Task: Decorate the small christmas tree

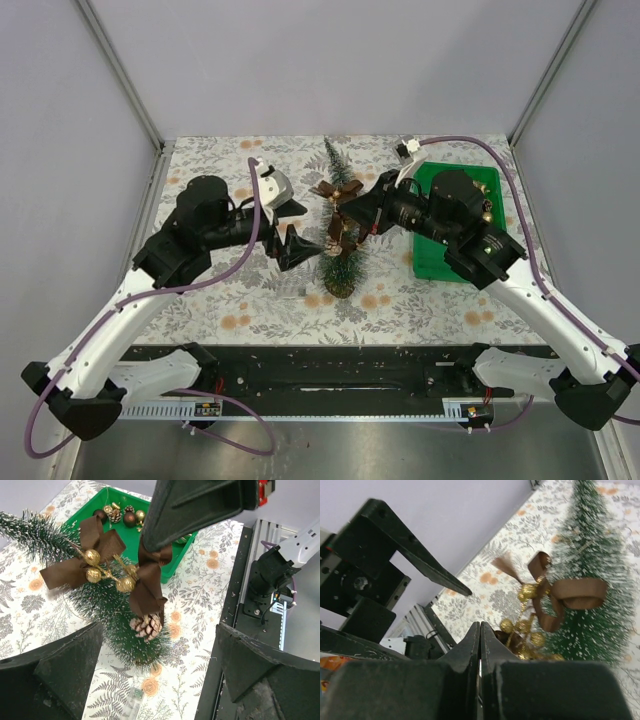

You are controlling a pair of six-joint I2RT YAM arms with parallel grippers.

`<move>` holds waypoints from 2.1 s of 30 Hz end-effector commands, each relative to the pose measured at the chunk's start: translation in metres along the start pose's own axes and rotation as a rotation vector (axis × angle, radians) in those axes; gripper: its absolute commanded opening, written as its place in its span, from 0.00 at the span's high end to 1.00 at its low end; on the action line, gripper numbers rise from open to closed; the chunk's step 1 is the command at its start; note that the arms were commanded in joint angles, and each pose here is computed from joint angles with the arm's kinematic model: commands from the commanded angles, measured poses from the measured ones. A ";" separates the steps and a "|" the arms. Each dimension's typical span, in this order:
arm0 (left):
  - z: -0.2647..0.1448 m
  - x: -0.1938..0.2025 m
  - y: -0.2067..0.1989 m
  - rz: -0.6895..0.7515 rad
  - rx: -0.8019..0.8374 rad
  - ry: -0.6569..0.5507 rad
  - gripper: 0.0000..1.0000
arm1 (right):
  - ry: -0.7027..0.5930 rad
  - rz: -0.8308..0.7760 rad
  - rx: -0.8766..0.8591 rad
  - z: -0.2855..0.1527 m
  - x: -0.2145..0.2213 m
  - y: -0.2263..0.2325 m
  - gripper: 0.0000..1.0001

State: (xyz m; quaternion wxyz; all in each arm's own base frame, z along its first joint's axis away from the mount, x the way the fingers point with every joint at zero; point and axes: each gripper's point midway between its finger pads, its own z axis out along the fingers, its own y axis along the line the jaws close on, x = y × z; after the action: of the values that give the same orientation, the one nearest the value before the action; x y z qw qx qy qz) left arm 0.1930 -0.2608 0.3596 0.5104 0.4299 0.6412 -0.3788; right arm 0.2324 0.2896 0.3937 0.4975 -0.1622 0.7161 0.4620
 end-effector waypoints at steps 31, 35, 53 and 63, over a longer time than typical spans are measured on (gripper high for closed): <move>0.046 -0.022 0.056 0.039 -0.138 -0.067 0.01 | 0.083 0.010 0.146 -0.021 0.063 -0.045 1.00; 0.052 -0.015 0.054 0.064 -0.099 -0.050 0.01 | 0.079 0.001 0.150 -0.023 0.063 -0.046 1.00; 0.052 0.004 0.065 0.150 -0.144 -0.032 0.95 | 0.052 0.001 0.124 -0.031 0.060 -0.040 1.00; 0.045 -0.003 0.064 0.152 -0.163 -0.060 1.00 | 0.017 0.030 0.201 -0.048 0.067 -0.055 0.55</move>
State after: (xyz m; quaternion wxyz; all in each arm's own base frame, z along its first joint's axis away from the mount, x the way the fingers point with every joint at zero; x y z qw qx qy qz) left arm 0.2655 -0.2867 0.3250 0.5475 0.4347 0.6454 -0.3078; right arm 0.2131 0.2466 0.3002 0.4697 -0.1242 0.7792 0.3960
